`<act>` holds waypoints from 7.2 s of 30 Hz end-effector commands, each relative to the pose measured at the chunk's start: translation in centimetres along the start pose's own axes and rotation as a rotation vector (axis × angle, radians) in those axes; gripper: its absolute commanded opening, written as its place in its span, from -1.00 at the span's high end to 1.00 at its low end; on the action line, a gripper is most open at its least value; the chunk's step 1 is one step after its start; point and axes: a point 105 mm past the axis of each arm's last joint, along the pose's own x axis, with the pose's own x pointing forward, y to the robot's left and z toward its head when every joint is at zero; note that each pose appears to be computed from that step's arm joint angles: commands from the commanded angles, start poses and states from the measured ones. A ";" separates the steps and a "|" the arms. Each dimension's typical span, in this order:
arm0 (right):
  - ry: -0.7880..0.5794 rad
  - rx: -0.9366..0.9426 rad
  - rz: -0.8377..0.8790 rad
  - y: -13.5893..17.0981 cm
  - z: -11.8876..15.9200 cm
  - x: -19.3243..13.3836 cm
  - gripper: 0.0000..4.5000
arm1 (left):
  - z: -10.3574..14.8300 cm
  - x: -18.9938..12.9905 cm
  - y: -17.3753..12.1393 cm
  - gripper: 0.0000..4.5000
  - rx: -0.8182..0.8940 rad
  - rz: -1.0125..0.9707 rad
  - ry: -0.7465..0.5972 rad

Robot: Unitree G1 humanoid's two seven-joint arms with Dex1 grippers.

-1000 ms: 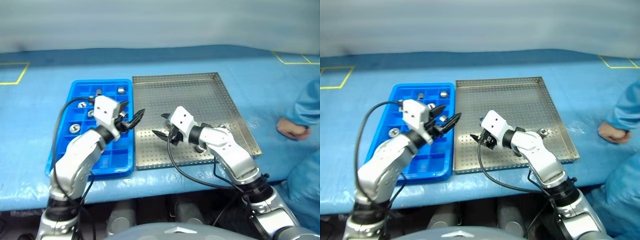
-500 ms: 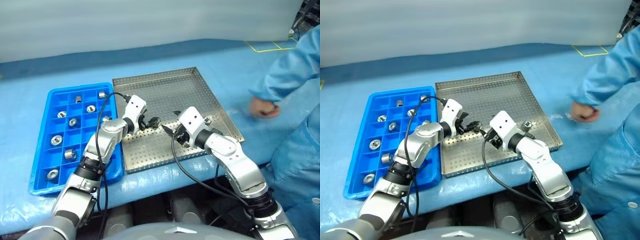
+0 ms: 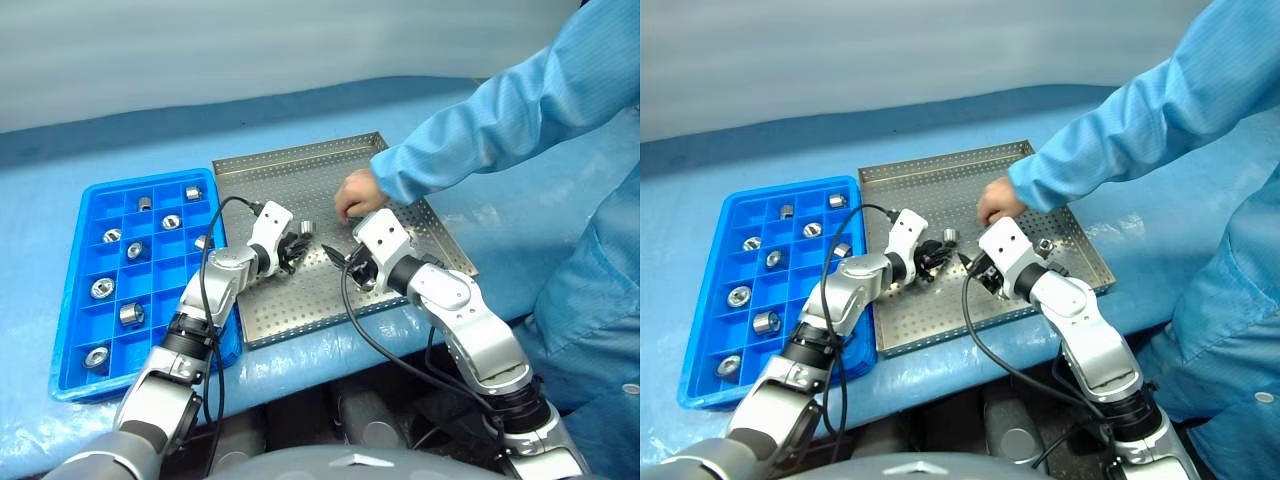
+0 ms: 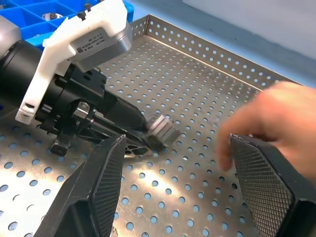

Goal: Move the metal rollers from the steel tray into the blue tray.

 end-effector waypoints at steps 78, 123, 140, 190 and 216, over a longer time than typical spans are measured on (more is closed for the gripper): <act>0.016 -0.090 -0.056 -1.4 0.1 -1.7 -0.56 | 3.8 7.2 -2.4 0.21 0.178 0.005 -0.101; -0.025 0.083 0.320 2.1 0.2 0.0 -0.56 | -0.9 -15.0 7.2 -0.39 -0.029 0.584 -0.093; 0.257 -0.215 0.026 -5.3 -2.8 -4.4 -0.56 | 6.4 -7.2 -6.4 -0.67 0.202 -0.336 -0.271; 0.125 -0.037 0.029 -3.1 -2.2 -4.0 -0.56 | 5.1 -1.5 -5.1 0.23 0.190 -0.259 -0.200; -0.006 -0.014 0.309 0.8 -0.3 0.6 -0.56 | -1.7 -20.7 -0.2 0.23 0.157 0.286 0.021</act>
